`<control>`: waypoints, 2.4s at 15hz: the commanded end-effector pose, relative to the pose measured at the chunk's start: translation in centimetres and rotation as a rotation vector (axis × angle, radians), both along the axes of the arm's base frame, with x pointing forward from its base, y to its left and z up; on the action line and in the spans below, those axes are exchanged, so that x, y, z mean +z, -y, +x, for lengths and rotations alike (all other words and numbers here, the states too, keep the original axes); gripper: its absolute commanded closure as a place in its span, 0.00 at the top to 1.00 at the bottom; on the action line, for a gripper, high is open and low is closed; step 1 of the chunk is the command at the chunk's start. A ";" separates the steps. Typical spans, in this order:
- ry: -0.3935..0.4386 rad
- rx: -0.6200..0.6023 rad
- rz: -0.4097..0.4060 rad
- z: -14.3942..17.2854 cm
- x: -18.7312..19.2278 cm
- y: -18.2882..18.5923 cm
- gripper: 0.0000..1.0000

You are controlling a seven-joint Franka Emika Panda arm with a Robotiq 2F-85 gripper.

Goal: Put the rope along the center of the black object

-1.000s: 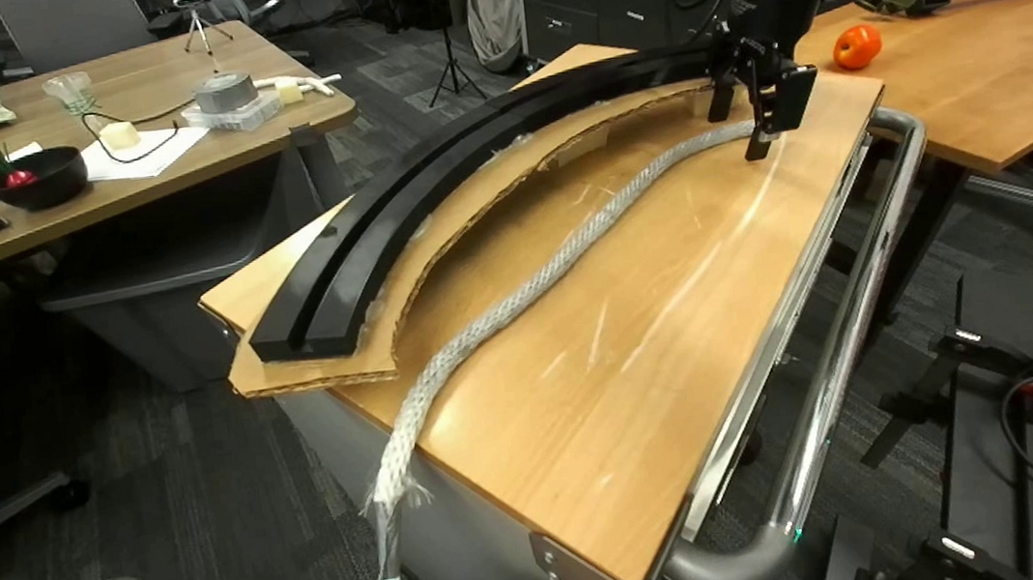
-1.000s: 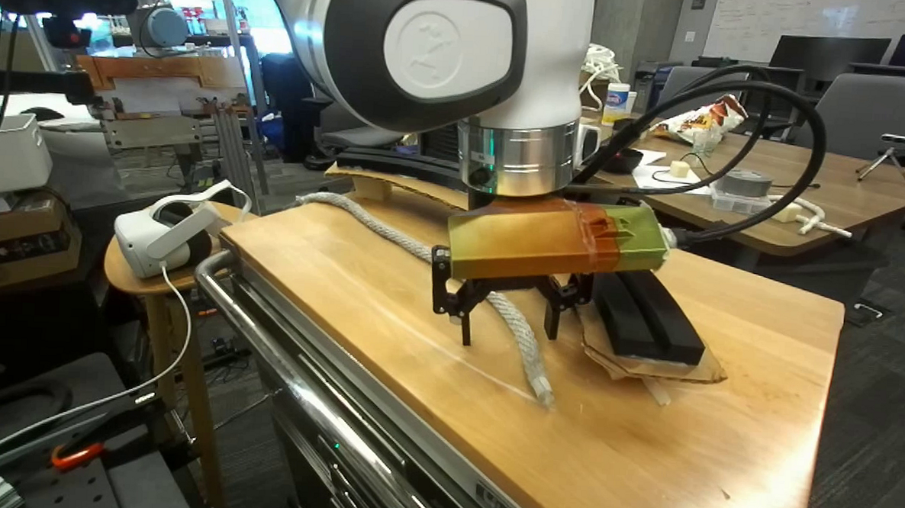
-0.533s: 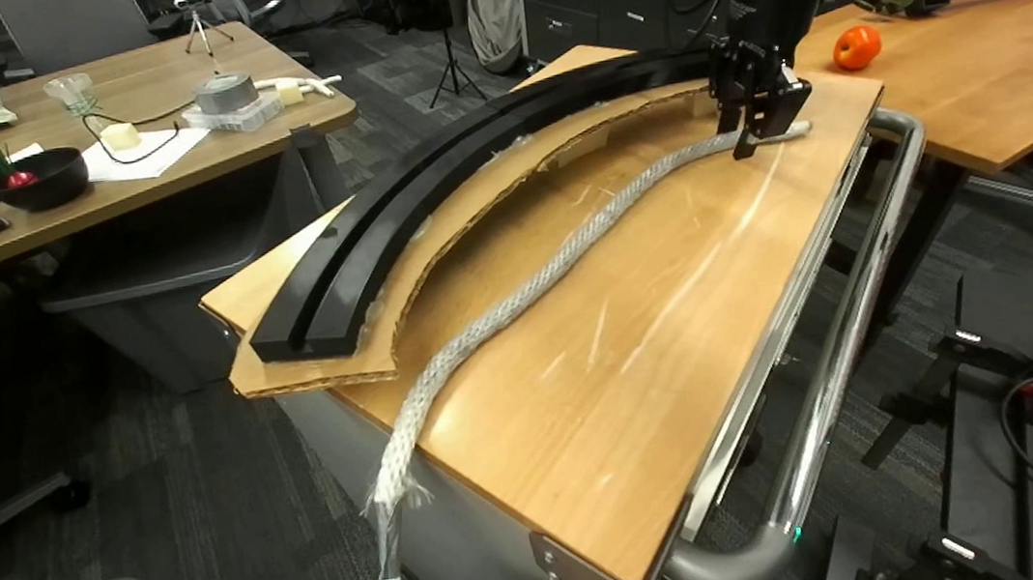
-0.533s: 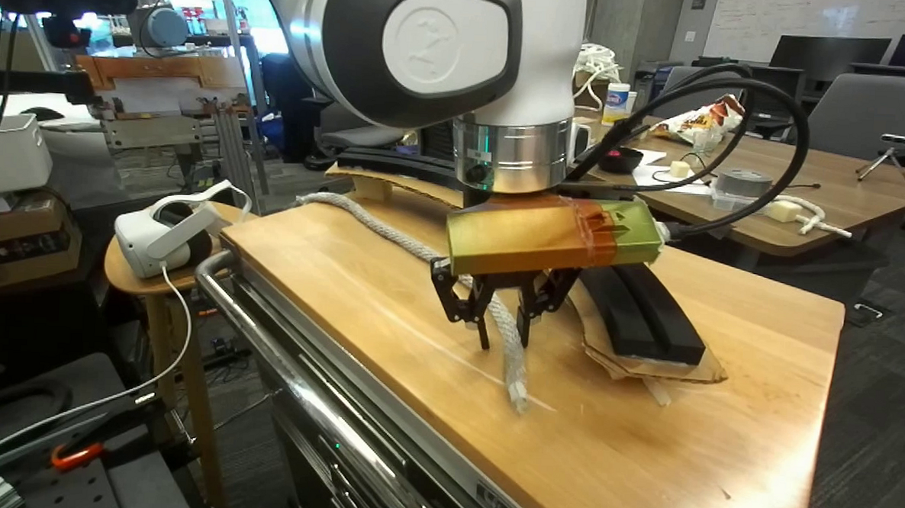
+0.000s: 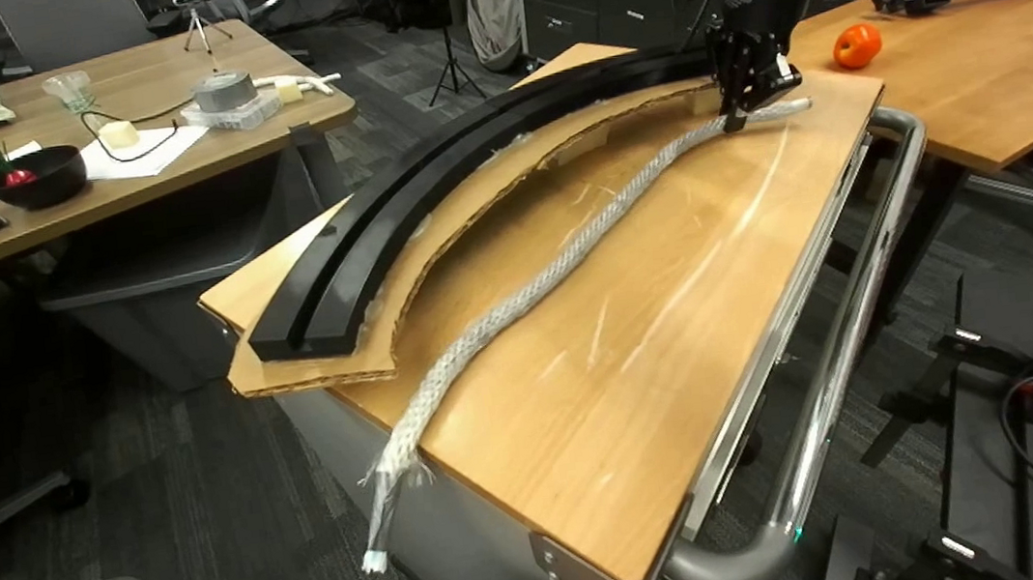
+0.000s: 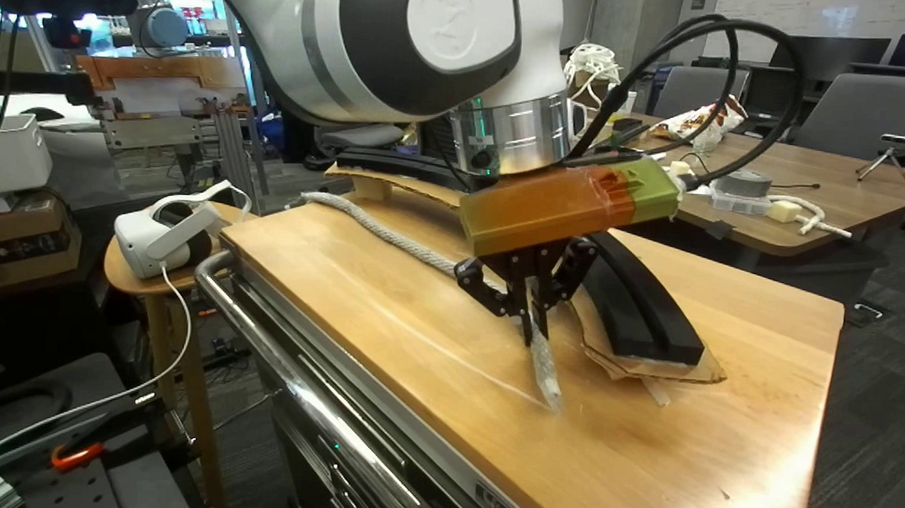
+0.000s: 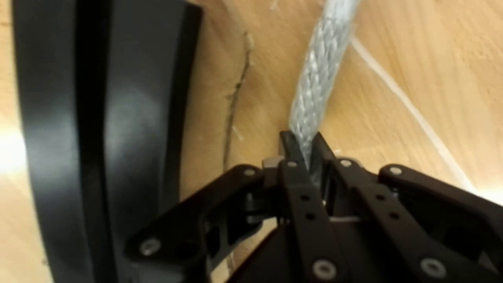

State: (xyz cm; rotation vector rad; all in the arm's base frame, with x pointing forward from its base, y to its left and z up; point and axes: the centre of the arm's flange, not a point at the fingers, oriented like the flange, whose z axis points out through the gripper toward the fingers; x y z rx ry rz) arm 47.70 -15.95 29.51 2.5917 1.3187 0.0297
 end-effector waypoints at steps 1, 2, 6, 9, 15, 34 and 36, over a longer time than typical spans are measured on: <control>0.134 0.058 -0.119 -0.6 4.3 -1.8 0.07; 0.164 0.073 -0.133 -0.4 5.7 -2.3 0.07; 0.203 0.098 -0.183 0.6 9.2 -2.6 0.07; 0.223 0.098 -0.186 1.6 10.5 -1.7 0.07; 0.228 0.052 -0.166 3.9 12.0 0.5 0.07; 0.031 -0.129 0.003 8.8 6.2 3.1 0.07; 0.036 -0.164 0.054 8.7 6.4 3.4 0.07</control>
